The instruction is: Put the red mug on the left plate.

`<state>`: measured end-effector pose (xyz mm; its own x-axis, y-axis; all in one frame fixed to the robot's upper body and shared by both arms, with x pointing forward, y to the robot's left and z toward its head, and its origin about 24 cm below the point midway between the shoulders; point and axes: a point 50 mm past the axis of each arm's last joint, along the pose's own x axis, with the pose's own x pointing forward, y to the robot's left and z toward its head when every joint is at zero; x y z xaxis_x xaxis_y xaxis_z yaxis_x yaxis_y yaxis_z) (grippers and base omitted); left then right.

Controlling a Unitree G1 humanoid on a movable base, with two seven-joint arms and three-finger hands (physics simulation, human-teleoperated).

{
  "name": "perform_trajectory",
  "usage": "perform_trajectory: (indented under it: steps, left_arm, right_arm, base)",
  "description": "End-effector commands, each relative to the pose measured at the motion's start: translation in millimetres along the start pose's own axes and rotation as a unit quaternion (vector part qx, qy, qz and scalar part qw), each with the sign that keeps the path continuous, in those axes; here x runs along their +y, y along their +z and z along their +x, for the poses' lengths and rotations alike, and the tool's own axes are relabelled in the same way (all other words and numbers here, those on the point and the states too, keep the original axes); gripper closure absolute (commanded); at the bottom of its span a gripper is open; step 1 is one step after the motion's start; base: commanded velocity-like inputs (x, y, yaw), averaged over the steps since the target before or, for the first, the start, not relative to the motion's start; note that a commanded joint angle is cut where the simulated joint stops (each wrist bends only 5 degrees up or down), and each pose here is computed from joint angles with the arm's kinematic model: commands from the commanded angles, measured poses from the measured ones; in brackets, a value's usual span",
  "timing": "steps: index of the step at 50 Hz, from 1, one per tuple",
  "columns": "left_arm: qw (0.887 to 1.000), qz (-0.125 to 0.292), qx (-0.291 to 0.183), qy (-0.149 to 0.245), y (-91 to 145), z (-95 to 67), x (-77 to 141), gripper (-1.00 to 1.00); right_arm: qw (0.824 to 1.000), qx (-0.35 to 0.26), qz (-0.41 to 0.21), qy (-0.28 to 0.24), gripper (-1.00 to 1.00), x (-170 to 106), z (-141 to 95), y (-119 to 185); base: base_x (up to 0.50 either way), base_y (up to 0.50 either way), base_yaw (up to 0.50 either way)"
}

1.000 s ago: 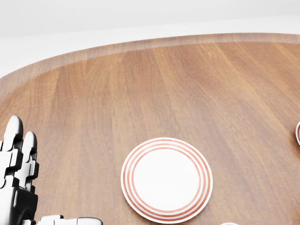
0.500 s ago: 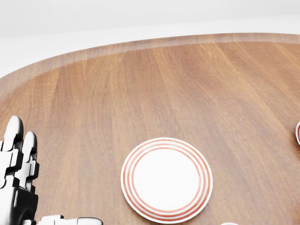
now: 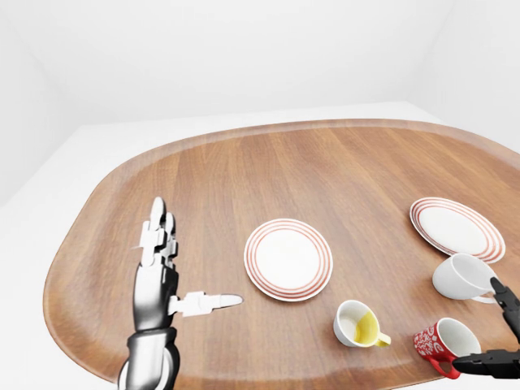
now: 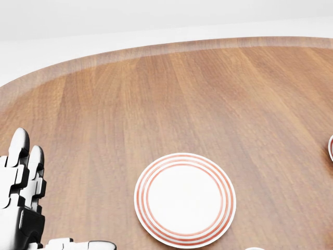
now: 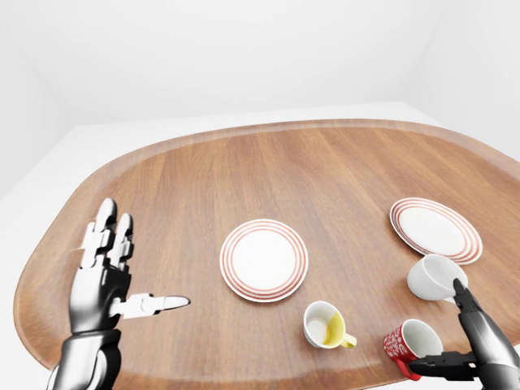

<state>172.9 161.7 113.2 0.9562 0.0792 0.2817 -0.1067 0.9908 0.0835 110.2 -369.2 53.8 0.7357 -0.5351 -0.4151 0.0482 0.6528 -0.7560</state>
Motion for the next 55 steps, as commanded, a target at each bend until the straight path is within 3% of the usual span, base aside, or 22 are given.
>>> perform_trajectory:
  steps: [1, 22, 52, 53, 54, 55]
  left_arm:
    - [1.000, 0.001, 0.002, -0.003, -1, 1.1, -2, -1.00]
    - [1.000, 0.001, 0.002, -0.002, -2, 2.0, -1, -1.00]
    - [1.000, 0.002, 0.001, -0.003, -1, 1.4, -2, -1.00]
    - [1.000, 0.002, 0.001, -0.003, -1, 1.4, -2, -1.00]
    - [1.000, 0.001, 0.001, -0.003, -1, 1.4, -2, -1.00]
    - [1.000, 0.001, 0.001, -0.002, -1, 1.3, -2, -1.00]
  right_arm:
    - [0.999, 0.016, 0.029, 0.001, -1.00, 5, 12, -13]
    - [0.999, -0.009, 0.038, 0.034, -1.00, 23, 37, 2]
    - [0.992, 0.068, 0.007, 0.111, -1.00, 60, 38, -34]
    - [0.991, 0.071, -0.002, 0.116, -0.80, 62, 38, -34]
    - [0.991, 0.073, -0.008, 0.113, 0.72, 63, 37, -35]
    - [0.990, 0.073, -0.006, 0.118, 1.00, 65, 37, -35]
  base:
    - [0.00, 0.00, 0.00]
    - [0.00, 0.00, 0.00]
    - [0.00, 0.00, 0.00]
    - [0.00, 0.00, 0.00]
    - [0.00, 0.00, 0.00]
    - [0.00, 0.00, 0.00]
